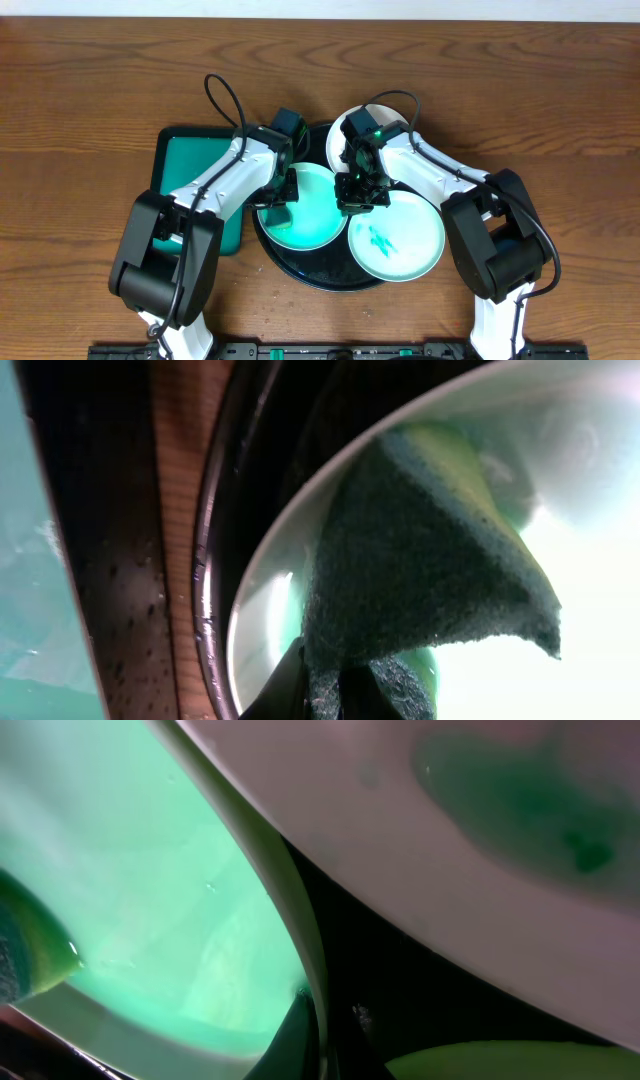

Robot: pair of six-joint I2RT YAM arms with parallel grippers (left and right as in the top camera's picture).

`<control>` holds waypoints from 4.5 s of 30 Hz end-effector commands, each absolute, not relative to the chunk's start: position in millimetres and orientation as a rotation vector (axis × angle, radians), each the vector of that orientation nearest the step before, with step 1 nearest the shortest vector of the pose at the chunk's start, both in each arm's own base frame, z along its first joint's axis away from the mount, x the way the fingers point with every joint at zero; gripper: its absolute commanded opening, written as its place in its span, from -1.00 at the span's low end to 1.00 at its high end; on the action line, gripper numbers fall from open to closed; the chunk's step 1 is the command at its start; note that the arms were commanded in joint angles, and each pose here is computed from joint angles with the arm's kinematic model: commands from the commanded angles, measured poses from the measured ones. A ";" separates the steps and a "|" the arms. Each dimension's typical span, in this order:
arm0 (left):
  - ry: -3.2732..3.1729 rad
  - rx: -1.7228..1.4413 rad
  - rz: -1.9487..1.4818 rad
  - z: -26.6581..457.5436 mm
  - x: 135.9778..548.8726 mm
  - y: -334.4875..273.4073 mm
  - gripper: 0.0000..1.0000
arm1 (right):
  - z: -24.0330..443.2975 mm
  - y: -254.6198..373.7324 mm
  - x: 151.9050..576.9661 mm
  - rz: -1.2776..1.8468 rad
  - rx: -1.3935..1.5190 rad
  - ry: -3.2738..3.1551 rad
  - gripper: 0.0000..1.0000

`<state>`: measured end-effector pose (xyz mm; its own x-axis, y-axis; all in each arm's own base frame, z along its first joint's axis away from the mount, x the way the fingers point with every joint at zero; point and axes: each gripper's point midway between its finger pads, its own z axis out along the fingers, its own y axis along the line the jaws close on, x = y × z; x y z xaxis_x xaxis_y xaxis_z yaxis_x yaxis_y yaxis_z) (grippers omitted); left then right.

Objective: Clean dirty plates on tray and stack at the side
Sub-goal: 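Scrub the held pale green plate with the sponge in the left gripper, then return the sponge to the water tray and release it with the left gripper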

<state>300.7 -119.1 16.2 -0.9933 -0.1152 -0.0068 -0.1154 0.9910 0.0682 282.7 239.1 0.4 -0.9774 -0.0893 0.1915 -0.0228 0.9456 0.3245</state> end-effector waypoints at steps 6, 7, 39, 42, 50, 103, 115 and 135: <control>2.961 -0.048 0.390 7.4 333.6 -81.5 -0.86 | -26.2 211.8 271.1 -0.296 0.062 -2.878 -0.98; 2.949 -0.030 0.381 7.7 337.0 -83.5 -0.85 | -26.2 211.8 271.2 -0.296 0.062 -2.879 -0.97; 2.744 0.371 0.007 63.0 359.6 -163.2 -0.86 | -26.5 210.6 271.4 -0.286 0.062 -2.881 -0.98; 2.740 0.436 -0.016 62.2 349.6 -181.8 -0.85 | -26.5 210.5 271.2 -0.286 0.062 -2.881 -0.98; 2.794 0.375 -0.094 52.6 341.1 -186.9 -0.86 | -26.6 211.1 271.6 -0.287 0.065 -2.883 -0.98; 2.818 0.258 -0.021 64.3 361.8 -93.6 -0.86 | -26.6 211.4 271.9 -0.289 0.064 -2.884 -0.98; 2.725 0.153 -0.020 108.5 357.4 -91.3 -0.86 | -26.6 211.4 272.1 -0.289 0.065 -2.885 -0.98; 2.918 -0.727 0.089 56.8 314.0 20.0 -0.86 | -27.1 213.7 275.9 -0.304 0.070 -2.900 -0.98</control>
<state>322.8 23.8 77.2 -0.8657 -0.4497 -0.2199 -0.4651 0.8850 0.0216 283.0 242.2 0.6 -0.9778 -0.0793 0.1937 -0.0094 0.9412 0.3377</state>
